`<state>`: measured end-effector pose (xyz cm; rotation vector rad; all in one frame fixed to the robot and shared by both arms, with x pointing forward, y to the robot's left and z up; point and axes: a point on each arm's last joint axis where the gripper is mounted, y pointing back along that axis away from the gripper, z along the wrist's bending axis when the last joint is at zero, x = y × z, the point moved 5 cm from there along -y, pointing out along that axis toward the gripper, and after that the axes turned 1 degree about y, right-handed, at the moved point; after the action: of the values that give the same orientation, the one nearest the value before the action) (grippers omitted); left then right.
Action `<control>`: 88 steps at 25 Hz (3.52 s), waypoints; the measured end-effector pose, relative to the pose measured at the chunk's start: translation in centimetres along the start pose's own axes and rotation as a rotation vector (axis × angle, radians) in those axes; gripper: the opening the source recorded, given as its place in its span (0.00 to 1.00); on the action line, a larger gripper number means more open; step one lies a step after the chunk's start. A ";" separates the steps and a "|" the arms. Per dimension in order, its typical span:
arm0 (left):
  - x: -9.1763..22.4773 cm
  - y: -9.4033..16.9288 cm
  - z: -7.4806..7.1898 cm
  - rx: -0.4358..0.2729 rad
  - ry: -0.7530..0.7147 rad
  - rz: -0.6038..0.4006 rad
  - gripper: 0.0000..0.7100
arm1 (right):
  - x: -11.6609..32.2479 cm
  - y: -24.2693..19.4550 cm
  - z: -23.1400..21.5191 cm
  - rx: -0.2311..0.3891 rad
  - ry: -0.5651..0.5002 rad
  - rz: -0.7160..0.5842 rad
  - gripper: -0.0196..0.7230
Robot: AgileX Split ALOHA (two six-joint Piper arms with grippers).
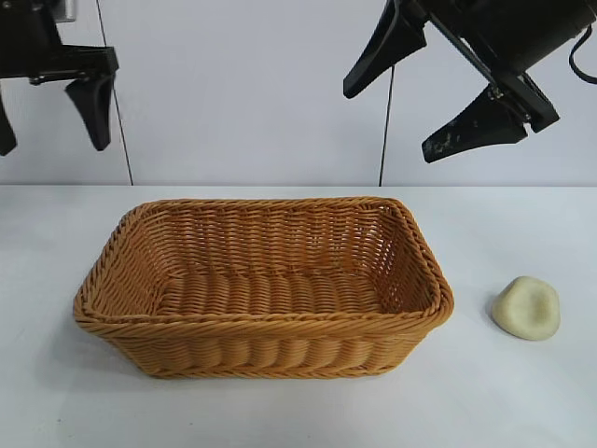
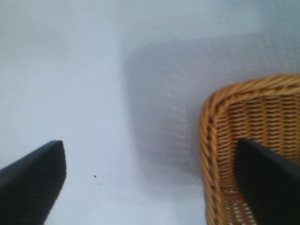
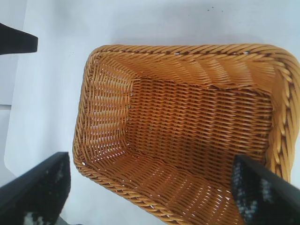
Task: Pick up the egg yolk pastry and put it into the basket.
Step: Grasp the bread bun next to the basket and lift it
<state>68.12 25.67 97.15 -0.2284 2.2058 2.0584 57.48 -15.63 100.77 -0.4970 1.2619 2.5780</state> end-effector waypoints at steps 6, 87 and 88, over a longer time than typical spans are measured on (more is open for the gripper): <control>0.3 0.0 2.4 -0.021 0.039 0.010 0.98 | 0.0 0.0 0.0 0.000 -0.001 0.000 0.92; 38.5 13.6 4.5 -0.003 0.008 -0.910 0.98 | 0.8 -0.9 -14.9 0.573 -0.091 0.309 0.92; 38.5 13.6 4.5 -0.003 0.008 -0.910 0.98 | 1.0 -1.7 -15.6 0.575 -0.098 0.328 0.92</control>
<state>27.69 29.91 102.98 -1.0116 1.6075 1.5185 60.22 -26.92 90.21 -0.0495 2.0798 2.2607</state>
